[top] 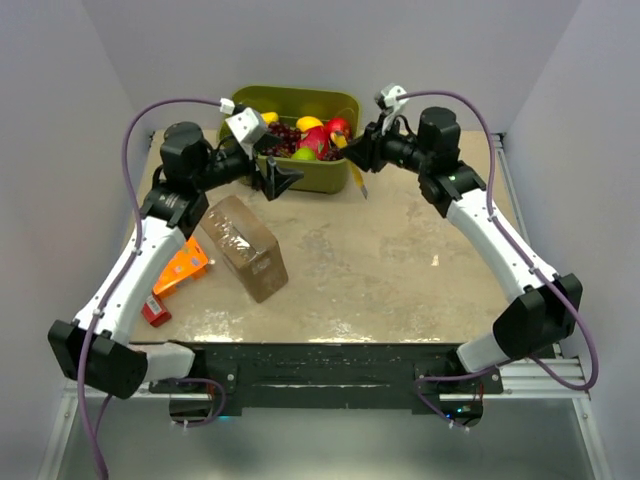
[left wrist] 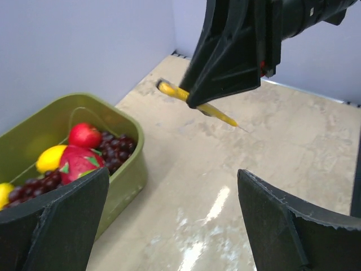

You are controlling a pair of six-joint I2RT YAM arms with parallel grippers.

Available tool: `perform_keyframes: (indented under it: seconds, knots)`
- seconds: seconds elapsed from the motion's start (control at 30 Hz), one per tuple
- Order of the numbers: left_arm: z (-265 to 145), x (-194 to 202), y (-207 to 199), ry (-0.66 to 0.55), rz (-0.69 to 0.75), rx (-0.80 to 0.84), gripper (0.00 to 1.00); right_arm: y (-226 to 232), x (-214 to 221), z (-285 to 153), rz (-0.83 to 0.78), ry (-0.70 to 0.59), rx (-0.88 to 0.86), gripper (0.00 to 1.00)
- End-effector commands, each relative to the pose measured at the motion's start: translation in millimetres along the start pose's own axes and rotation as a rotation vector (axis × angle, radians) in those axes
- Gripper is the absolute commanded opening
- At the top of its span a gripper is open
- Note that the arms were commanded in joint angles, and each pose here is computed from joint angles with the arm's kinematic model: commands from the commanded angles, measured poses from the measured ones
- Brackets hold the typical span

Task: Unpack the express box

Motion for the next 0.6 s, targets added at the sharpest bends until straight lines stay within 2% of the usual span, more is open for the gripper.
perform_keyframes:
  seconds: [0.0, 0.17, 0.4, 0.57]
  knots:
    - [18, -13, -10, -0.078, -0.115, 0.108, 1.00, 38, -88, -8, 0.032, -0.319, -0.265, 0.00]
    - [34, -12, -17, -0.096, -0.150, 0.210, 1.00, 54, -110, -19, -0.014, -0.384, -0.379, 0.00]
    - [44, 3, -57, -0.052, -0.128, 0.445, 1.00, 73, -108, -27, 0.003, -0.389, -0.556, 0.00]
    - [54, 4, -61, -0.044, -0.131, 0.500, 0.98, 81, -104, -32, 0.015, -0.385, -0.620, 0.00]
Point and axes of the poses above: each gripper's point midway between its finger pads, its own z axis out along the fingers, its own y axis along the line the jaws close on, x = y × z, the point moved 2 cm from there along -z, back along the fingers, and after that the axes turned 11 degrees about -z, right-handed, at the moved point
